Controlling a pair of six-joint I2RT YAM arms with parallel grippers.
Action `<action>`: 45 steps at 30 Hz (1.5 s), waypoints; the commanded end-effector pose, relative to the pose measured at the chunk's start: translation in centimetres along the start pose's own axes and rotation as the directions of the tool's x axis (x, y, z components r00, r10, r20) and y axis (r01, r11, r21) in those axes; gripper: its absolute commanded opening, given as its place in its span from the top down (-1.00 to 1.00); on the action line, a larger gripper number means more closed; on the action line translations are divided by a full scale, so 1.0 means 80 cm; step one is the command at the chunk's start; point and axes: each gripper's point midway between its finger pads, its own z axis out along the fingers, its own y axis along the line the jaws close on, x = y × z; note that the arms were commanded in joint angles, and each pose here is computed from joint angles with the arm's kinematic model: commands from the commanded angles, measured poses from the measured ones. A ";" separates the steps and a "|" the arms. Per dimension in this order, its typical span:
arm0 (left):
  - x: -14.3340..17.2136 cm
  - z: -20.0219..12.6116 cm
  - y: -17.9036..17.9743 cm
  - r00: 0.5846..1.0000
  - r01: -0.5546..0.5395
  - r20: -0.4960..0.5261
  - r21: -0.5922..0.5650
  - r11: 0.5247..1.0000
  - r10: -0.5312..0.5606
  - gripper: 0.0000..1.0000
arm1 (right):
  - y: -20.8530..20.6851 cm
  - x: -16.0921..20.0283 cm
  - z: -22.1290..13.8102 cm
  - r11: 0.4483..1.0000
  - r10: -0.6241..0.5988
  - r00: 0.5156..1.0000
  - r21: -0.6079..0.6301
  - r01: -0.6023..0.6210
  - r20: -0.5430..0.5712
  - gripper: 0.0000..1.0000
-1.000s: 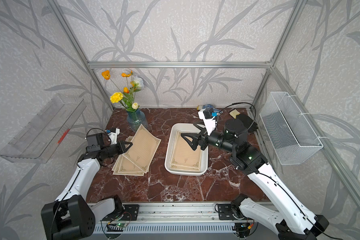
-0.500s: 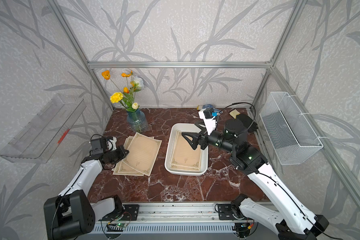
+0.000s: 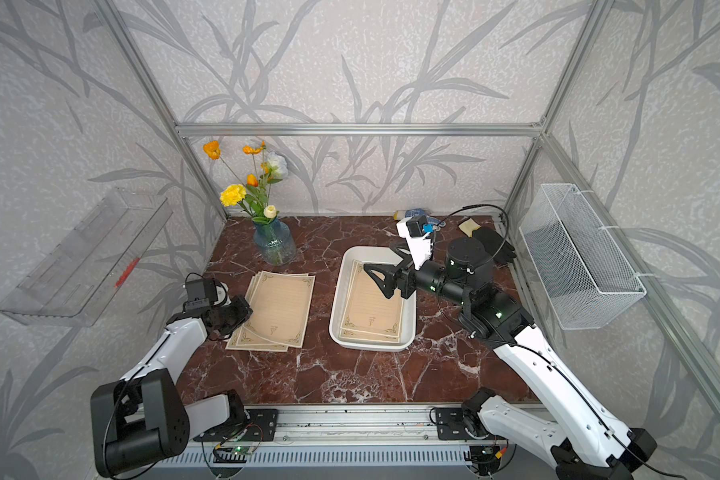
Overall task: Take out the stationery paper from the storage box
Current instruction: Place the stationery paper at the center of the board.
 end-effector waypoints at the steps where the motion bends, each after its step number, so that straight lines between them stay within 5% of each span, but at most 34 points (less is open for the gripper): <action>1: 0.001 0.005 0.015 0.999 0.032 -0.002 -0.051 0.998 -0.032 1.00 | -0.007 0.006 0.002 1.000 -0.007 1.000 0.019 0.007 -0.011 -0.85; 6: 0.000 0.011 0.017 0.999 0.025 -0.021 -0.063 0.998 -0.026 1.00 | -0.007 0.007 0.002 1.000 -0.002 1.000 0.020 0.002 -0.013 -0.85; 14: 0.000 0.023 0.035 0.992 0.022 -0.120 -0.133 0.991 -0.038 0.08 | -0.011 0.010 0.001 0.999 0.007 1.000 0.036 -0.006 -0.015 -0.85; 17: 0.001 0.023 0.041 0.989 0.035 -0.139 -0.156 0.987 -0.057 -0.03 | -0.015 0.017 0.000 0.998 0.018 0.999 0.057 -0.016 -0.036 -0.85; 24: -0.020 -0.013 0.059 0.999 0.040 0.012 -0.263 0.964 -0.038 -0.48 | -0.047 0.056 -0.001 0.979 0.086 0.981 0.198 -0.051 -0.175 -0.85; 30: -0.063 -0.071 0.022 0.965 -0.016 0.256 -0.185 0.983 0.064 -0.56 | -0.090 0.110 -0.017 0.916 0.175 0.938 0.399 -0.043 -0.300 -0.79; 34: -0.086 -0.109 -0.036 0.912 -0.184 0.344 -0.142 0.973 0.222 -0.52 | -0.110 0.139 -0.029 0.868 0.247 0.911 0.494 -0.057 -0.329 -0.72; 39: -0.080 -0.125 -0.123 0.820 -0.444 0.335 -0.139 0.885 0.464 -0.47 | -0.131 0.172 -0.031 0.801 0.345 0.867 0.595 -0.072 -0.359 -0.70; 45: -0.048 -0.113 -0.215 0.734 -0.640 0.275 -0.024 0.768 0.620 -0.38 | -0.151 0.205 -0.018 0.740 0.432 0.827 0.665 -0.098 -0.359 -0.70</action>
